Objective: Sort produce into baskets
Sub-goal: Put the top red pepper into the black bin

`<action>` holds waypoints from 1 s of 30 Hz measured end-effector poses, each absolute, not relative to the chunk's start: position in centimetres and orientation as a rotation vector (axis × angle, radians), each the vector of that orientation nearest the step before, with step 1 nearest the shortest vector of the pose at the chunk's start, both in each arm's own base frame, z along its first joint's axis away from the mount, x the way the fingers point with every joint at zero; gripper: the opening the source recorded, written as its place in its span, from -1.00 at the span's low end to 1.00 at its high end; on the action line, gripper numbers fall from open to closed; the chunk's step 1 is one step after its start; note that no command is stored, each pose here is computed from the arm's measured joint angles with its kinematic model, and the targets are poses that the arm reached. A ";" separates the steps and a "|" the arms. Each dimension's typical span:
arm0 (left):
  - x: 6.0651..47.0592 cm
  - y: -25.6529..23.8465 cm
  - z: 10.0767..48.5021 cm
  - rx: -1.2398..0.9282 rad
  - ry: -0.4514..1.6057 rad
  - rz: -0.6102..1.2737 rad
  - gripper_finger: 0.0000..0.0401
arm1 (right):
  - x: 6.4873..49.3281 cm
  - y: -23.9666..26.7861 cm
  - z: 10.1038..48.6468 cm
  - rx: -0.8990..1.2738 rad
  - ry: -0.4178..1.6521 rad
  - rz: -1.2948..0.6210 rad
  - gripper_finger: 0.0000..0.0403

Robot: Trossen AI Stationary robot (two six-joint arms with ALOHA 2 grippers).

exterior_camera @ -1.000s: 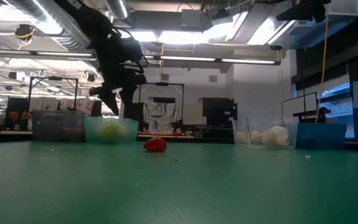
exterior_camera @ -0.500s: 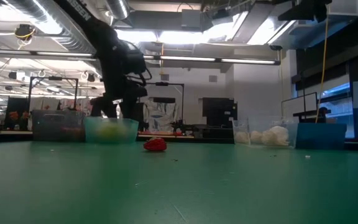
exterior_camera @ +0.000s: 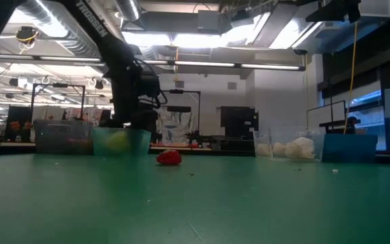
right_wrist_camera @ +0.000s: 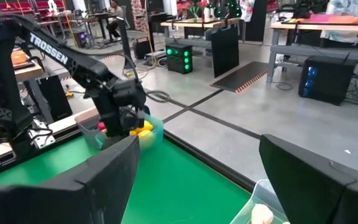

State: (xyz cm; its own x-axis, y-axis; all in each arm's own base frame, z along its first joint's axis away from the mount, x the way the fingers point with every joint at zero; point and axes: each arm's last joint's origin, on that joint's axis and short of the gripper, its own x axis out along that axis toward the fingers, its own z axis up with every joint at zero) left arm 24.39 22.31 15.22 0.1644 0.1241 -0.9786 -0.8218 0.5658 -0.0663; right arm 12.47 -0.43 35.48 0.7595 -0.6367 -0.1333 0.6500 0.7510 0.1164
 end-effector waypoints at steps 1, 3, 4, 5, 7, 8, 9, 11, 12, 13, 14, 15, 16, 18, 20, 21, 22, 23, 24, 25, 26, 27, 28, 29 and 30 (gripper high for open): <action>24.4 22.4 14.9 -0.712 1.235 0.760 0.17 | 12.5 -0.4 35.5 0.160 0.083 -0.708 0.64; 24.5 22.4 14.6 -0.713 1.239 0.760 0.11 | 12.5 -0.5 35.5 0.161 0.079 -0.718 0.64; 24.5 22.4 14.6 -0.711 1.235 0.759 0.06 | 12.4 -0.5 35.6 0.161 0.077 -0.724 0.64; 24.6 22.5 14.6 -0.709 1.232 0.760 0.00 | 12.4 -0.5 35.6 0.160 0.076 -0.729 0.64; 24.6 22.5 14.6 -0.707 1.221 0.762 -0.13 | 12.4 -0.5 35.6 0.160 0.075 -0.733 0.64; 24.7 22.6 14.7 -0.706 1.219 0.762 -0.21 | 12.4 -0.5 35.6 0.159 0.075 -0.733 0.64; 24.7 22.6 14.9 -0.706 1.217 0.762 -0.28 | 12.4 -0.5 35.6 0.159 0.075 -0.733 0.64; 25.0 22.9 15.3 -0.701 1.203 0.762 -0.42 | 12.4 -0.5 35.6 0.159 0.075 -0.733 0.64; 25.1 23.0 15.6 -0.697 1.194 0.762 -0.48 | 12.4 -0.5 35.6 0.159 0.076 -0.733 0.64; 25.3 23.1 15.8 -0.692 1.187 0.761 -0.55 | 12.4 -0.5 35.6 0.159 0.076 -0.733 0.64; 25.4 23.2 16.0 -0.689 1.180 0.761 -0.61 | 12.4 -0.5 35.6 0.159 0.076 -0.733 0.64; 25.5 23.3 16.3 -0.688 1.176 0.761 -0.67 | 12.4 -0.5 35.6 0.159 0.076 -0.733 0.64; 25.6 23.4 16.6 -0.687 1.177 0.760 -0.72 | 12.4 -0.5 35.6 0.159 0.076 -0.733 0.64; 25.7 23.5 17.2 -0.676 1.189 0.750 -0.81 | 12.4 -0.5 35.5 0.159 0.077 -0.733 0.64; 25.8 23.6 17.7 -0.672 1.202 0.743 -0.89 | 12.4 -0.5 35.5 0.157 0.077 -0.733 0.64; 25.8 23.6 17.9 -0.673 1.208 0.742 -0.92 | 12.4 -0.5 35.5 0.155 0.078 -0.733 0.64; 25.8 23.6 18.2 -0.675 1.213 0.742 -0.95 | 12.4 -0.5 35.5 0.153 0.080 -0.733 0.64; 25.9 23.7 18.4 -0.676 1.220 0.741 -0.97 | 12.4 -0.5 35.5 0.152 0.080 -0.733 0.64; 25.9 23.7 18.7 -0.675 1.229 0.737 -0.98 | 12.4 -0.5 35.5 0.151 0.081 -0.733 0.64; 25.9 23.7 19.0 -0.672 1.236 0.733 -0.99 | 12.4 -0.5 35.5 0.151 0.081 -0.733 0.64; 25.9 23.7 19.3 -0.672 1.248 0.729 -0.99 | 12.4 -0.5 35.5 0.151 0.081 -0.733 0.64; 25.8 23.6 19.6 -0.671 1.261 0.724 -0.98 | 12.4 -0.5 35.5 0.150 0.081 -0.733 0.64; 25.6 23.4 20.0 -0.671 1.276 0.719 -0.98 | 12.4 -0.5 35.5 0.150 0.081 -0.733 0.64; 25.4 23.2 20.5 -0.670 1.287 0.714 -0.97 | 12.4 -0.5 35.5 0.150 0.082 -0.733 0.64; 25.1 23.0 21.1 -0.669 1.288 0.714 -0.97 | 12.4 -0.5 35.5 0.149 0.082 -0.733 0.64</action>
